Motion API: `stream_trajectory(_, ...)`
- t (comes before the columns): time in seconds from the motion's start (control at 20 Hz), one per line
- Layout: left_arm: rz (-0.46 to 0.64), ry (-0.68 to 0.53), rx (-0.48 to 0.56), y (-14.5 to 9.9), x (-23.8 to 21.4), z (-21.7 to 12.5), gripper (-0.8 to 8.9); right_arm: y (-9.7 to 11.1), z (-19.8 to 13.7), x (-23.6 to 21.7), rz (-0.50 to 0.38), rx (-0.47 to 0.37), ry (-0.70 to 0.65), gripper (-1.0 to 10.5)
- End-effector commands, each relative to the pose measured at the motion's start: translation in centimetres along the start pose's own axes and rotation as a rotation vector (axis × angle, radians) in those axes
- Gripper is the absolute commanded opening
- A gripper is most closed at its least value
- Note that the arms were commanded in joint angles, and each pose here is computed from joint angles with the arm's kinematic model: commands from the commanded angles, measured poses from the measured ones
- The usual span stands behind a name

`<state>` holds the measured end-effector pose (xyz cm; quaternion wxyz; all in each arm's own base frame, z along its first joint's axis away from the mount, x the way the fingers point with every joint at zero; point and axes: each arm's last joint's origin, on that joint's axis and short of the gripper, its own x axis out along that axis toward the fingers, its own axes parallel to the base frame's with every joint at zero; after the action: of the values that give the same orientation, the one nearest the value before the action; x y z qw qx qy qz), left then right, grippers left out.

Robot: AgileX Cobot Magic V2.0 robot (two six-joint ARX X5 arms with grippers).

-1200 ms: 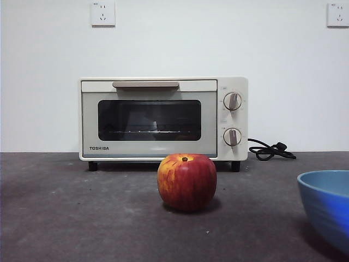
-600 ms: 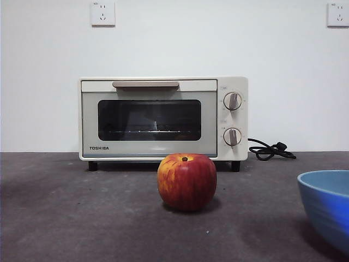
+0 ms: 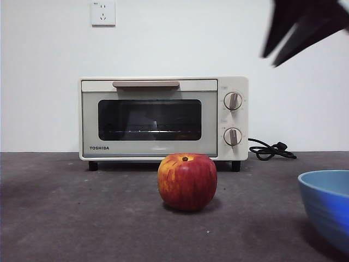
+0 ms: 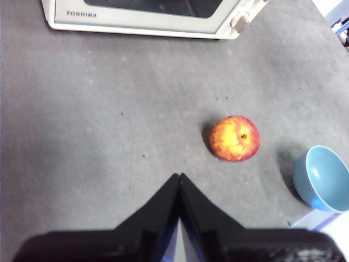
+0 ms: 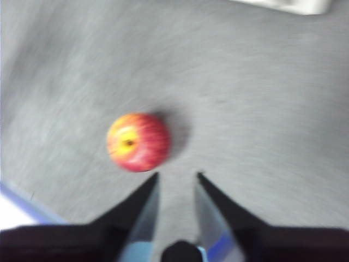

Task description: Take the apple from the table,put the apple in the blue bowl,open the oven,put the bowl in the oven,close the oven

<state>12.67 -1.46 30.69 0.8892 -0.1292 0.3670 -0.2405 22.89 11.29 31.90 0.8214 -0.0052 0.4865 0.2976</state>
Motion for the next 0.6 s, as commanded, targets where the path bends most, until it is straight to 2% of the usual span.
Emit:
stream_trajectory(0.05, -0.009, 0.008, 0.019, -0.2, -0.1, -0.1, -0.05, 1.8, 0.9, 1.8, 0.031, -0.065, 0.042, 1.7)
stream_trajectory(0.25, -0.009, 0.008, 0.019, -0.2, -0.1, -0.1, -0.05, 4.6, 2.0, 5.6, -0.008, -0.144, 0.080, 1.9)
stream_trajectory(0.45, -0.009, 0.009, 0.018, -0.2, -0.1, -0.1, -0.05, 6.1, 2.0, 9.2, -0.019, -0.179, 0.144, 6.5)
stream_trajectory(0.55, -0.009, 0.015, 0.015, -0.2, -0.1, -0.1, -0.05, 6.3, 1.8, 10.6, -0.041, -0.173, 0.168, 7.3)
stream_trajectory(0.6, -0.009, 0.018, 0.013, -0.2, -0.1, -0.2, -0.05, 6.3, 1.7, 11.1, -0.069, -0.176, 0.181, 7.3)
